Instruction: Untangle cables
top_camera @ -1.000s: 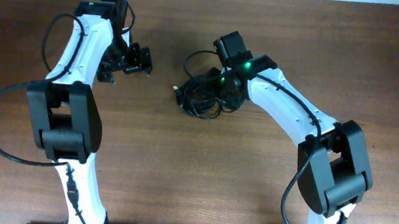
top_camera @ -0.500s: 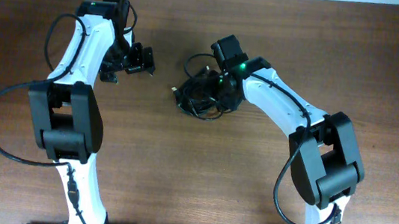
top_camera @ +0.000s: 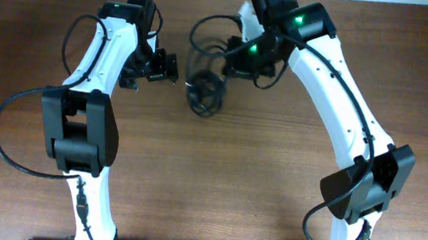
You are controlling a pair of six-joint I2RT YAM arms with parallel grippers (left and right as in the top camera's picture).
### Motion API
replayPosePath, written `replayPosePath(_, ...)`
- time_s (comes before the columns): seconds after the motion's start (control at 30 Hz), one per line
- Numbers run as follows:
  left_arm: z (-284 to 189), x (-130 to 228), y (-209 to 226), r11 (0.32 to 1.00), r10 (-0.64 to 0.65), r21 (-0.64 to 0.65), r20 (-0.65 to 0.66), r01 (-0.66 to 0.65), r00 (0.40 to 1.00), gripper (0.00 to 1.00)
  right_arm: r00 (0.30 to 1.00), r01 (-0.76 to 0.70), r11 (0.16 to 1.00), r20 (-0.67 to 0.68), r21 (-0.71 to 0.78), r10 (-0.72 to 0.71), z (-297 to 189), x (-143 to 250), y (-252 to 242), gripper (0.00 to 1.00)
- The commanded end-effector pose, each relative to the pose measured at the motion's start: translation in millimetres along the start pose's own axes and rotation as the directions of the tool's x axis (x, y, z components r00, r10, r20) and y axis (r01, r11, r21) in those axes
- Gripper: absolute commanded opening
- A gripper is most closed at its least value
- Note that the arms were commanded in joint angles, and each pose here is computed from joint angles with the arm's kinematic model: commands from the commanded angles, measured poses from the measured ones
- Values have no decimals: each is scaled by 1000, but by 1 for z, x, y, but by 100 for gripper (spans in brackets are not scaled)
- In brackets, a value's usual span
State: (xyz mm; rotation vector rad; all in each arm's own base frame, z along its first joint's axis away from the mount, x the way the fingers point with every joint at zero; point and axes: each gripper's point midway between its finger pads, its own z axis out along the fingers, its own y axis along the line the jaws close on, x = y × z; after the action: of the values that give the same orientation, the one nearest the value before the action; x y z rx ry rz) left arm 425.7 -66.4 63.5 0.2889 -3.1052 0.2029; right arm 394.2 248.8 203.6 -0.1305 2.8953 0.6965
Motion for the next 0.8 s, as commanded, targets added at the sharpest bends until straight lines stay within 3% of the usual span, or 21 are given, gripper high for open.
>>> replayPosePath(0.0, 3, 0, 1, 1000, -14, 4, -12, 14, 1000, 99, 990, -131, 976, 78, 174, 119, -8, -8, -32, 4)
replayPosePath(0.03, -2, 17, -25, 984, 8, 177, -98, 10, 995, 99, 991, -130, 981, 62, 146, 122, -7, -6, -27, 4)
replayPosePath(0.07, -35, 26, -79, 776, 260, 599, -23, -195, 965, 99, 991, -129, 983, 50, 128, 124, -6, -4, -23, 4)
replayPosePath(0.1, -71, 29, -97, 529, 346, 786, 143, -318, 927, 99, 994, -111, 992, 15, 63, 110, -5, 0, -11, 4)
replayPosePath(0.13, -100, 31, -99, 351, 341, 852, 271, -389, 900, 99, 1000, -15, 999, -17, -42, 14, -5, 3, 8, 4)
replayPosePath(0.17, -107, 31, -92, 317, 325, 859, 301, -403, 897, 99, 996, 81, 985, -26, -149, -85, -6, 5, 26, 4)
replayPosePath(0.27, -98, 34, -89, 363, 359, 837, 279, -409, 890, 99, 993, 98, 944, -34, -316, -115, -13, 6, 56, 4)
replayPosePath(0.4, -69, 34, -94, 443, 478, 726, 304, -525, 824, 100, 992, 92, 930, -52, -357, -118, -15, 10, 62, 4)
replayPosePath(0.43, -68, 34, -94, 444, 481, 723, 306, -529, 822, 90, 992, 92, 930, -52, -357, -118, -15, 10, 62, 4)
replayPosePath(0.5, -68, 34, -94, 444, 481, 723, 306, -529, 822, 56, 992, 93, 932, -50, -350, -117, -15, 9, 61, 4)
replayPosePath(0.53, -67, 34, -93, 449, 484, 719, 303, -530, 821, 47, 992, 93, 934, -48, -346, -117, -14, 9, 60, 4)
replayPosePath(0.6, -67, 34, -93, 451, 485, 718, 302, -530, 821, 40, 993, 94, 945, -37, -313, -111, -13, 6, 55, 4)
replayPosePath(0.77, -57, 34, -84, 512, 502, 681, 257, -523, 826, 39, 999, 46, 968, 10, -246, -45, -9, -8, 45, 4)
